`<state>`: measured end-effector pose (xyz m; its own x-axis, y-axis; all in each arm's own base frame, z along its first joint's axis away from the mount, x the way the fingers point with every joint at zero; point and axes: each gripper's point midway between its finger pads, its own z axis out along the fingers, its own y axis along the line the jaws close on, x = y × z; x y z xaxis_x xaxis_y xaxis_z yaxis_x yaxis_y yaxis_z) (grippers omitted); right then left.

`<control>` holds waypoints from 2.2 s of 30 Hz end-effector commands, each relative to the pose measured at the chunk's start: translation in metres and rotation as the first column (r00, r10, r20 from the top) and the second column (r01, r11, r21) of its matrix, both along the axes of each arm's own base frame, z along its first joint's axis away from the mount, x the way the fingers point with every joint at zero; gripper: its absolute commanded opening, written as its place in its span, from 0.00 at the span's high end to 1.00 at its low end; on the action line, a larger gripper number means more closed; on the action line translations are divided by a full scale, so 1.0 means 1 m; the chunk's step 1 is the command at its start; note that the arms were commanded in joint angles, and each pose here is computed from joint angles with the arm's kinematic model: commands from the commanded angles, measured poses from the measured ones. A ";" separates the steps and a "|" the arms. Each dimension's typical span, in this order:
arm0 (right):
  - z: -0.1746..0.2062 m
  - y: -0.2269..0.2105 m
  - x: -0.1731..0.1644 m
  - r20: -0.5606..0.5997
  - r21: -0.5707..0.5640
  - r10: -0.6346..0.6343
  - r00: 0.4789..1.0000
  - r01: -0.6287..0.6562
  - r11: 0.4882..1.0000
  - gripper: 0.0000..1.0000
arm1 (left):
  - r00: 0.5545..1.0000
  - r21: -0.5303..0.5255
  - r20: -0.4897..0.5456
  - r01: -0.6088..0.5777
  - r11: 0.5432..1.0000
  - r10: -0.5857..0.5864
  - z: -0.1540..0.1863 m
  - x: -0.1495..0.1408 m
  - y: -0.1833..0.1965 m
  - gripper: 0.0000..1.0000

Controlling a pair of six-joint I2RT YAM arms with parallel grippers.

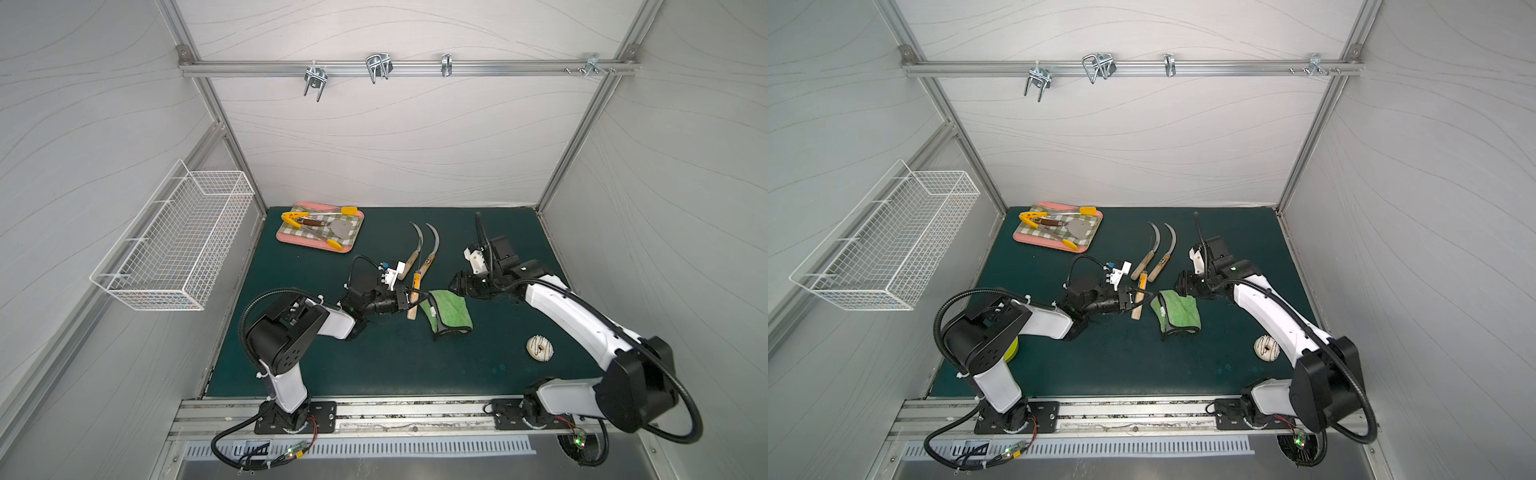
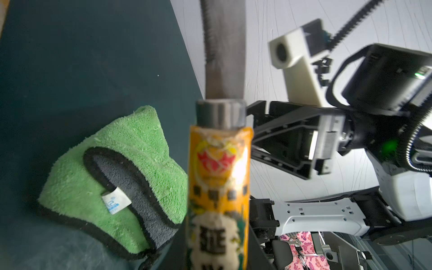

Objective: Wipe small sickles with rags
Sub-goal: Pick up the rag from the center of the board, then wipe the small sickle.

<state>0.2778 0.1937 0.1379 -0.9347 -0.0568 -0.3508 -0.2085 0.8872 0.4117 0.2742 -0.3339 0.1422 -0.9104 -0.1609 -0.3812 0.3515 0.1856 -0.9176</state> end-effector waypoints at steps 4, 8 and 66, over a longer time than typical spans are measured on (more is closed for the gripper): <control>-0.053 0.006 -0.012 -0.130 -0.133 0.070 0.989 -0.088 0.987 0.30 | 0.996 -0.038 0.087 -0.027 0.999 0.031 0.017 -0.001 0.012 1.00; -0.083 0.017 -0.014 -0.183 -0.183 0.083 0.980 -0.117 0.976 0.26 | 0.997 -0.048 0.072 -0.038 0.998 0.042 0.012 -0.004 0.018 1.00; 0.084 0.062 0.109 0.096 0.611 0.038 0.995 -0.089 0.786 0.91 | 0.992 -0.136 0.004 0.125 0.983 -0.126 0.008 -0.034 -0.036 1.00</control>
